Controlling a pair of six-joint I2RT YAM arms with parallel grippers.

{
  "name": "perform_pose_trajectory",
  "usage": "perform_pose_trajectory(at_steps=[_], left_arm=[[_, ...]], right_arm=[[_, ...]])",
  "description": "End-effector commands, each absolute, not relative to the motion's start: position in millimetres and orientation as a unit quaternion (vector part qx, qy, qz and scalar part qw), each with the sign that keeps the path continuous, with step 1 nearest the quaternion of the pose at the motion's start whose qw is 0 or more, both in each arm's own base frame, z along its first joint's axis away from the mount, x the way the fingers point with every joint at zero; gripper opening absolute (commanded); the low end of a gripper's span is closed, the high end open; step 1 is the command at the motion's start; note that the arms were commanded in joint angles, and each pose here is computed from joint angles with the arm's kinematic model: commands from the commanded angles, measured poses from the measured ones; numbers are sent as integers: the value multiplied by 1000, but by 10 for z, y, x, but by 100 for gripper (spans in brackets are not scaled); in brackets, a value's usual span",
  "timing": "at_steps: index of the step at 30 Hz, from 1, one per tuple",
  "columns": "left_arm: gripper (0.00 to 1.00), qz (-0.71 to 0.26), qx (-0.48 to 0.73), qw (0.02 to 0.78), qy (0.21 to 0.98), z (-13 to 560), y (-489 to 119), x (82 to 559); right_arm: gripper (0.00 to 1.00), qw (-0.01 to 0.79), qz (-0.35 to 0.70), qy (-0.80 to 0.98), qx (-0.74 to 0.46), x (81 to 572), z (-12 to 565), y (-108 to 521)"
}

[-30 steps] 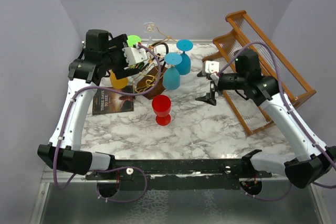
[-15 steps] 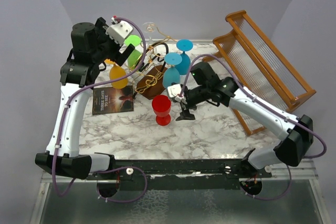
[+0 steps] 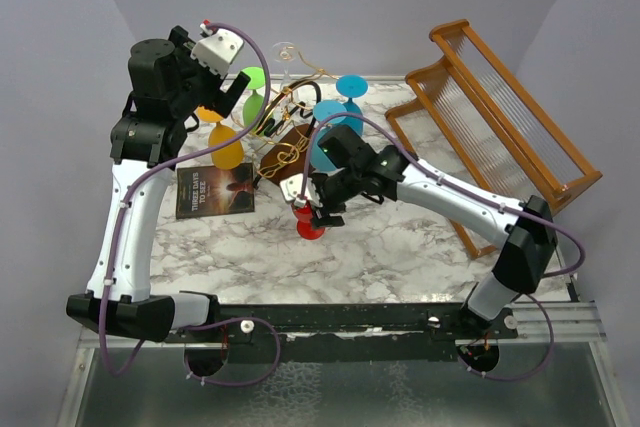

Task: Place the wine glass upside down on the wine glass rack

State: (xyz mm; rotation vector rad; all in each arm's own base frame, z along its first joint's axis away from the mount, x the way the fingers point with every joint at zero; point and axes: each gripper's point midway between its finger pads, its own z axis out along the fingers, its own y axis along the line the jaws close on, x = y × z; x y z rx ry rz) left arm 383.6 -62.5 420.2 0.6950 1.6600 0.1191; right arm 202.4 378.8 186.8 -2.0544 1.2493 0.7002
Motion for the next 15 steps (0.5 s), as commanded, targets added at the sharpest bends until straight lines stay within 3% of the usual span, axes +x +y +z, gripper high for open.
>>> perform_pose_trajectory(at_steps=[1, 6, 11, 15], left_arm=[[99, 48, 298, 632, 714, 4340, -627, 3790], [99, 43, 300, 629, 716, 4296, -644, 3811], [99, 28, 305, 629, 715, 4270, -704, 3829], [99, 8, 299, 633, 714, 4277, -765, 3857]], right_arm=[[51, 267, 220, 488, -801, 2053, 1671, 3729], [31, 229, 209, 502, -808, 1986, 1544, 3651], [3, 215, 195, 516, -806, 1955, 1505, 3554], [1, 227, 199, 518, -800, 1884, 1594, 3472]])
